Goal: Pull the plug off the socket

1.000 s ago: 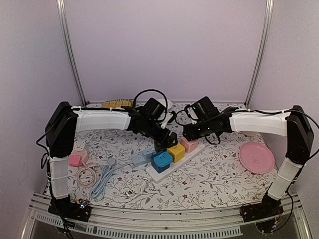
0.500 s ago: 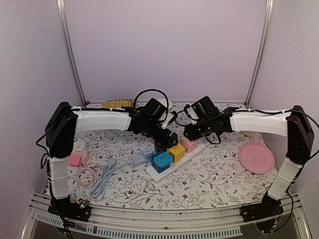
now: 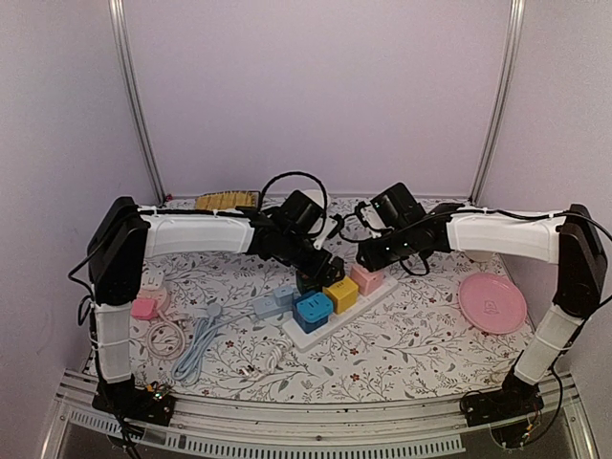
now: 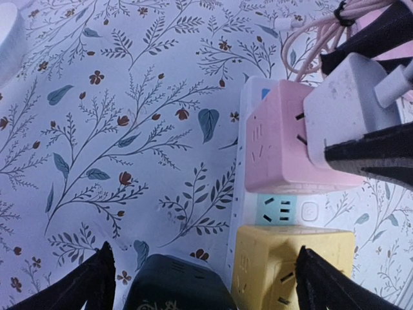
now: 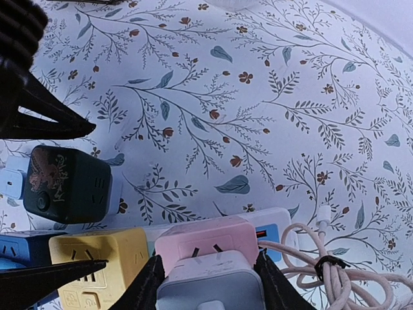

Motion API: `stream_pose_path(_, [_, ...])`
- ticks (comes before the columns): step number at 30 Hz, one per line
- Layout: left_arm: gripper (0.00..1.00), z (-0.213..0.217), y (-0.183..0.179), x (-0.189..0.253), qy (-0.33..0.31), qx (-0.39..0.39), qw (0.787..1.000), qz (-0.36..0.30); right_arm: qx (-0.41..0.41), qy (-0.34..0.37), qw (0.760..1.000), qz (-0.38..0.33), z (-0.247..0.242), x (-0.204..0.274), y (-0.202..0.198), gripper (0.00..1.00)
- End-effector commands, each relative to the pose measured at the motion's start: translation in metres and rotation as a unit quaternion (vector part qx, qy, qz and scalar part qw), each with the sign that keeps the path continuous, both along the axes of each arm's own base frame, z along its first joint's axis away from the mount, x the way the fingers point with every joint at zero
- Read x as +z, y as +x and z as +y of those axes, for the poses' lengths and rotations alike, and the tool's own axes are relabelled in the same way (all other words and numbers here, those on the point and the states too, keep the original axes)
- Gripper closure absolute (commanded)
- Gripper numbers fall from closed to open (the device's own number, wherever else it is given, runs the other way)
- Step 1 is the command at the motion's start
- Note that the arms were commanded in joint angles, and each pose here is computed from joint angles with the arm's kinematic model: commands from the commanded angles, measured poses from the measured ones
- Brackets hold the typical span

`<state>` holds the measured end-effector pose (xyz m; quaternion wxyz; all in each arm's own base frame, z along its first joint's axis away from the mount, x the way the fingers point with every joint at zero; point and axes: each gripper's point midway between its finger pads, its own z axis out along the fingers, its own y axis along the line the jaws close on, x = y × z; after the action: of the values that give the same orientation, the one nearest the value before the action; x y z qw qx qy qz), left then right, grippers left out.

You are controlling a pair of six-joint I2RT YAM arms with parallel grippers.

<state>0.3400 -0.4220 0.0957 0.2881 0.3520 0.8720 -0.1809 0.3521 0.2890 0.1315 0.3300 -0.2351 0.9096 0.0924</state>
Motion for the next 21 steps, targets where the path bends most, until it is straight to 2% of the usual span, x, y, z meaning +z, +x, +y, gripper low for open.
stream_pose_path(1, [0.03,0.010,-0.015,-0.024,0.049,-0.004,0.999,0.023,0.002,0.089,0.990,-0.107,0.013,0.101,0.022,0.76])
stream_pose_path(6, [0.03,0.010,-0.016,-0.025,0.054,-0.004,0.998,0.022,0.012,0.099,0.989,-0.113,0.018,0.112,0.023,0.77])
stream_pose_path(13, [0.03,0.007,-0.018,-0.024,0.052,-0.003,0.998,0.021,0.008,0.070,0.991,-0.115,0.012,0.103,0.026,0.77])
stream_pose_path(16, [0.03,0.003,-0.014,-0.015,0.041,-0.002,0.999,0.012,-0.004,0.065,0.991,-0.116,0.007,0.103,0.029,0.77])
stream_pose_path(21, [0.03,-0.007,-0.002,0.016,0.004,0.001,1.000,-0.011,-0.033,0.109,0.989,-0.095,-0.008,0.114,0.043,0.78])
